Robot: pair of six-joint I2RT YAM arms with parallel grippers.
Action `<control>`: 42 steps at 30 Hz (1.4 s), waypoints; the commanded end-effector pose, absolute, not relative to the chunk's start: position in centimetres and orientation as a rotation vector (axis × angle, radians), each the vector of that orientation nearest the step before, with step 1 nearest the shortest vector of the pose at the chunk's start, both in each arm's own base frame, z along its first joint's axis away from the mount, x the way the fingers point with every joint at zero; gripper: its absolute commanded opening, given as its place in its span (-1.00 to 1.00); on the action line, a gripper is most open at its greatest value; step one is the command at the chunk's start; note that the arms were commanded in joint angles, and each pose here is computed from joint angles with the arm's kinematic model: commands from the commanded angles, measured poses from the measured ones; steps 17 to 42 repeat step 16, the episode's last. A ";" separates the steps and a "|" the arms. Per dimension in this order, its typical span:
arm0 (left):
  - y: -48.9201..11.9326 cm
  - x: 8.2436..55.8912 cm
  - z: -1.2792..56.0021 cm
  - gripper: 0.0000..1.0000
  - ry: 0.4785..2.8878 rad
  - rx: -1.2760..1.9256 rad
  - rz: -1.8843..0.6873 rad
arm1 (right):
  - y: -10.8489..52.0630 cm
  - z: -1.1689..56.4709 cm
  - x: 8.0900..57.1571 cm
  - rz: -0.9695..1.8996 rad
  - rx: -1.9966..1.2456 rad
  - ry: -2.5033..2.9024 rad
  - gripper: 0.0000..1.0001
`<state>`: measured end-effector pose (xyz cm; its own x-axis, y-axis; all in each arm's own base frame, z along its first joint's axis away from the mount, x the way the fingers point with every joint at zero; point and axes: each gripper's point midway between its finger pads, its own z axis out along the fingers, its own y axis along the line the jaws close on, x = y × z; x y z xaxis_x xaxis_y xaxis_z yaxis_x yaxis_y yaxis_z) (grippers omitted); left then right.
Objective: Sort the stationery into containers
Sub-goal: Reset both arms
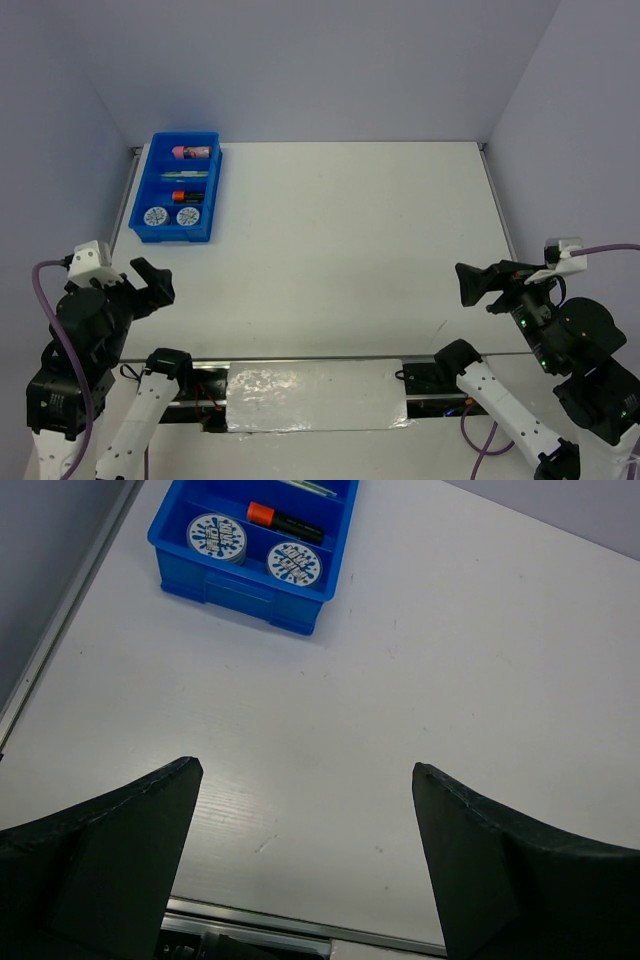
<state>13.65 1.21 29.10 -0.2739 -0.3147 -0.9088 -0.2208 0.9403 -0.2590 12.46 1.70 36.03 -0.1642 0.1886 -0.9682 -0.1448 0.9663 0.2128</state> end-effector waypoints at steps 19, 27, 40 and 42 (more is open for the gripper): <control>1.5 15.6 29.0 0.99 1.854 -0.424 -0.070 | 3.4 34.8 14.0 0.358 0.056 1.715 1.00; 1.5 15.6 29.0 0.99 1.854 -0.424 -0.070 | 3.4 34.8 14.0 0.358 0.056 1.715 1.00; 1.5 15.6 29.0 0.99 1.854 -0.424 -0.070 | 3.4 34.8 14.0 0.358 0.056 1.715 1.00; 1.5 15.6 29.0 0.99 1.854 -0.424 -0.070 | 3.4 34.8 14.0 0.358 0.056 1.715 1.00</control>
